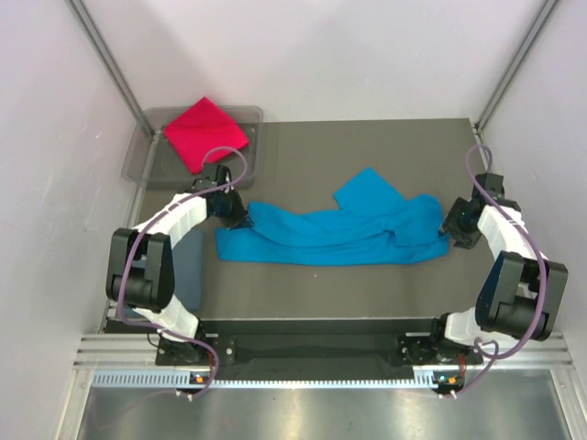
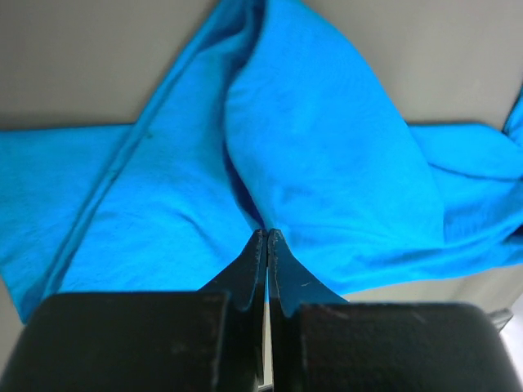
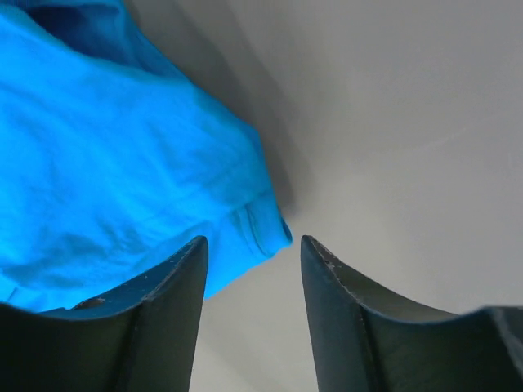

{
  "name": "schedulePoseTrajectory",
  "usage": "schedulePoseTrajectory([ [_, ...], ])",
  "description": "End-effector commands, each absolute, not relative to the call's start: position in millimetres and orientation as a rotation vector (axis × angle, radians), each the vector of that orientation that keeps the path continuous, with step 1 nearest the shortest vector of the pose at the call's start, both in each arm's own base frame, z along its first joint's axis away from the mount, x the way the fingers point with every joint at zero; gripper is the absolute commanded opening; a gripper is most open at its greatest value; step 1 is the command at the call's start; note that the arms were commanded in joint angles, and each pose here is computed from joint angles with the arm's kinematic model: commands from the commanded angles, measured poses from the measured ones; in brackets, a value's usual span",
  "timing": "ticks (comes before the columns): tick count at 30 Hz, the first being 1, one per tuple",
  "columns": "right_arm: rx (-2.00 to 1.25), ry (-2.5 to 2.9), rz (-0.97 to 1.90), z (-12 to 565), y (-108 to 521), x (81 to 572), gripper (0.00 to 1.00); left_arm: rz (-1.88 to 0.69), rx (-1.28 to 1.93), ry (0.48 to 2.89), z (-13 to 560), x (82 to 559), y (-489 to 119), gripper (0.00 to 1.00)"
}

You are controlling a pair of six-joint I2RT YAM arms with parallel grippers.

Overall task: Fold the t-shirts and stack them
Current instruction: Flatten the tshirt out

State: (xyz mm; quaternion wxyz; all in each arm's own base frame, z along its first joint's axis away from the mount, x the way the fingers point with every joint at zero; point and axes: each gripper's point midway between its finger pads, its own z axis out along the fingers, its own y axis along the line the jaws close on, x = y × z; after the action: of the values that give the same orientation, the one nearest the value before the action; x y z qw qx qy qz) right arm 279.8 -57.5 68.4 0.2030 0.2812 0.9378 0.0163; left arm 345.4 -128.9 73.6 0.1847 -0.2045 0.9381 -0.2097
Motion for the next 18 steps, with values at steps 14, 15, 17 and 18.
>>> schedulePoseTrajectory([
  [14,0.753,2.545,0.015,60.3,-79.8,317.4,0.34,-0.741,-0.345,2.553,106.0,358.9,-146.9,0.0],
  [15,0.751,2.55,0.014,58.9,-79.8,317.1,0.34,-0.743,-0.344,2.555,105.5,358.4,-147.1,0.0],
  [17,0.748,2.546,0.017,58.9,-80.3,318.8,0.34,-0.754,-0.343,2.551,107.0,358.4,-148.4,0.0],
  [18,0.743,2.548,0.024,58.7,-79.6,319.6,0.34,-0.762,-0.341,2.551,107.5,358.2,-149.7,0.0],
])
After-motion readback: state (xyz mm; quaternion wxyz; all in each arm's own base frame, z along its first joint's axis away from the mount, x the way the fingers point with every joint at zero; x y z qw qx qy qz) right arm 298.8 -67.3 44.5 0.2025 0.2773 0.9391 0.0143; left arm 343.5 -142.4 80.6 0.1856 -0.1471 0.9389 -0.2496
